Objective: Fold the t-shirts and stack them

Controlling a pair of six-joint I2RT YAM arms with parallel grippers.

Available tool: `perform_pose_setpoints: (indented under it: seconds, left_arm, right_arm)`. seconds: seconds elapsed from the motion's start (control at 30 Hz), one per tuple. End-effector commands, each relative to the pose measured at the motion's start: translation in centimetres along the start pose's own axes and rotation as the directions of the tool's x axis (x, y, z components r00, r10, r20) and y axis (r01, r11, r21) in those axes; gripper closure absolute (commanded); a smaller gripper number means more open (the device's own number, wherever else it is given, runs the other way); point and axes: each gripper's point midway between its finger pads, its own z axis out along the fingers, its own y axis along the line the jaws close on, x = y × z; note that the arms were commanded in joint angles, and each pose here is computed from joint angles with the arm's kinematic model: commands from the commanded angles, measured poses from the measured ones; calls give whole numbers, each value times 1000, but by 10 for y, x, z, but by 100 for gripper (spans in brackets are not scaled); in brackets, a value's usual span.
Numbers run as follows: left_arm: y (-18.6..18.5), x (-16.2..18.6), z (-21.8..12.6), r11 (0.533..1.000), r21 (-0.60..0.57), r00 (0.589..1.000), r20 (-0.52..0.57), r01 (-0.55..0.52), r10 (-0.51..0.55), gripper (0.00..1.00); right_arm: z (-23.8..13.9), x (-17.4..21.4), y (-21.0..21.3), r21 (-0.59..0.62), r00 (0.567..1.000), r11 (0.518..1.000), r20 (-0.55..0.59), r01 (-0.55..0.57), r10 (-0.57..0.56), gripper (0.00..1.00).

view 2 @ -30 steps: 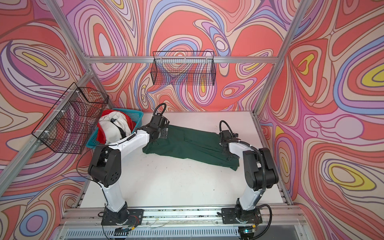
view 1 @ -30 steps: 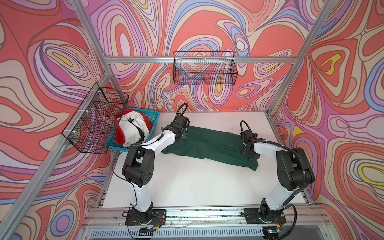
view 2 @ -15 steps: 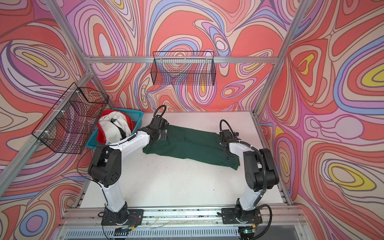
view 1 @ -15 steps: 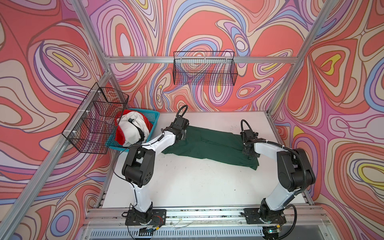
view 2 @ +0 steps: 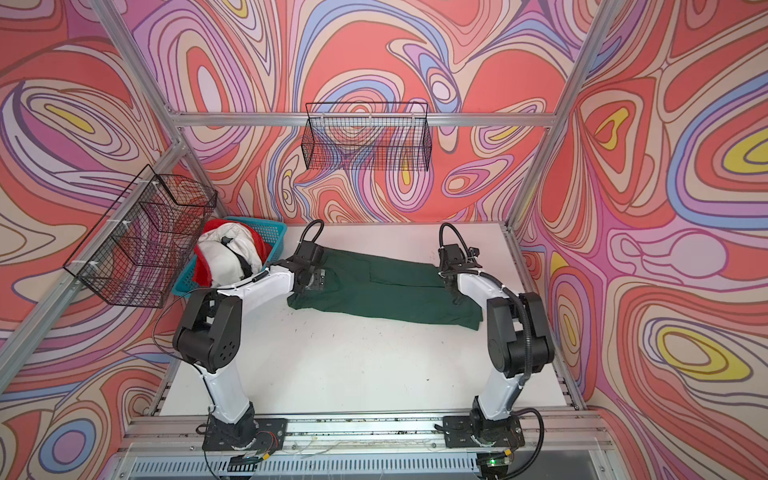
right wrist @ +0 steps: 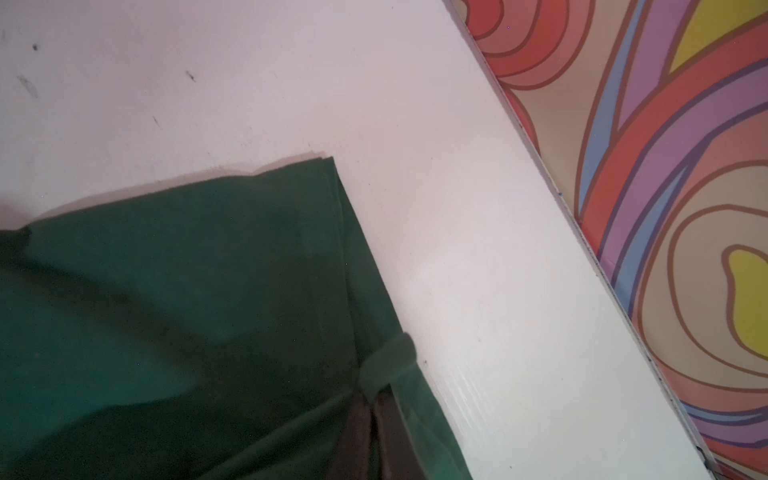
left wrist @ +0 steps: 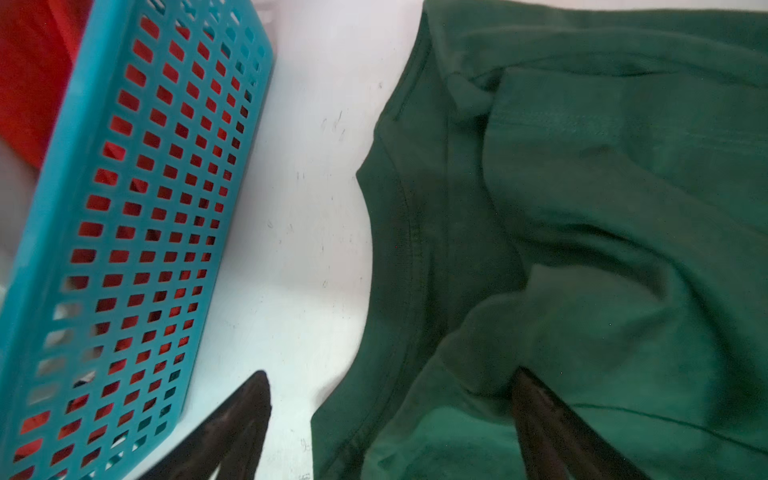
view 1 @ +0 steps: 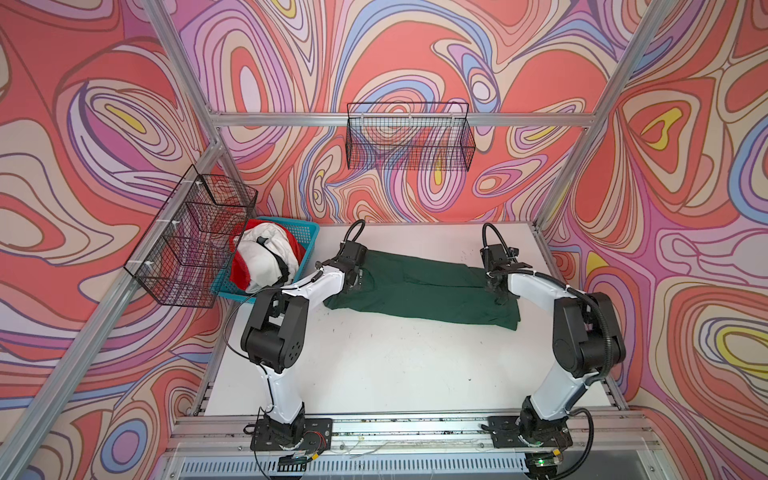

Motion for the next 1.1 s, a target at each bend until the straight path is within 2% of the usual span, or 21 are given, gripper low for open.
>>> perform_pose_setpoints:
  seconds: [0.0,0.1,0.2,0.37,0.6,0.63,0.77,0.8,0.87,0.93,1.07]
  left_arm:
    - [0,17,12,1000,5,994,-108,28,-27,11]
    - [-3,25,18,1000,3,988,-153,20,-20,16]
    - [-4,34,24,1000,-6,983,-182,25,-26,25]
    - [-2,46,33,999,-37,975,-217,28,-35,31]
    - [4,49,27,997,-64,975,-217,31,-44,30]
    - [5,49,26,997,-69,976,-214,34,-48,29]
    - [14,39,12,995,-98,983,-179,25,-42,21]
    - [18,34,7,993,-113,986,-161,13,-31,19]
    - [25,20,-6,986,-167,994,-111,-22,4,15]
    - [28,10,-18,979,-198,996,-76,-51,37,13]
    - [3,3,-41,992,-117,998,-24,-56,54,12]
  right_arm:
    - [12,-2,-4,29,1000,1000,-19,6,-6,100]
    - [16,-11,-8,22,1000,1000,-18,-18,18,100]
    - [18,-22,-14,5,999,999,-17,-43,43,100]
    - [23,-32,-14,-2,999,999,-17,-48,48,100]
    - [34,-34,-4,-19,999,1000,-34,-10,9,100]
    - [36,-34,-3,-24,999,1000,-40,-6,5,95]
    - [33,-37,-2,-40,998,999,-56,-13,10,45]
    - [30,-38,-3,-44,999,999,-50,-18,16,38]
    - [19,-42,-10,-42,999,998,-28,-38,37,29]
    - [9,-43,-15,-49,998,997,-12,-54,54,27]
    - [-19,-33,-2,-142,998,988,8,-62,64,27]
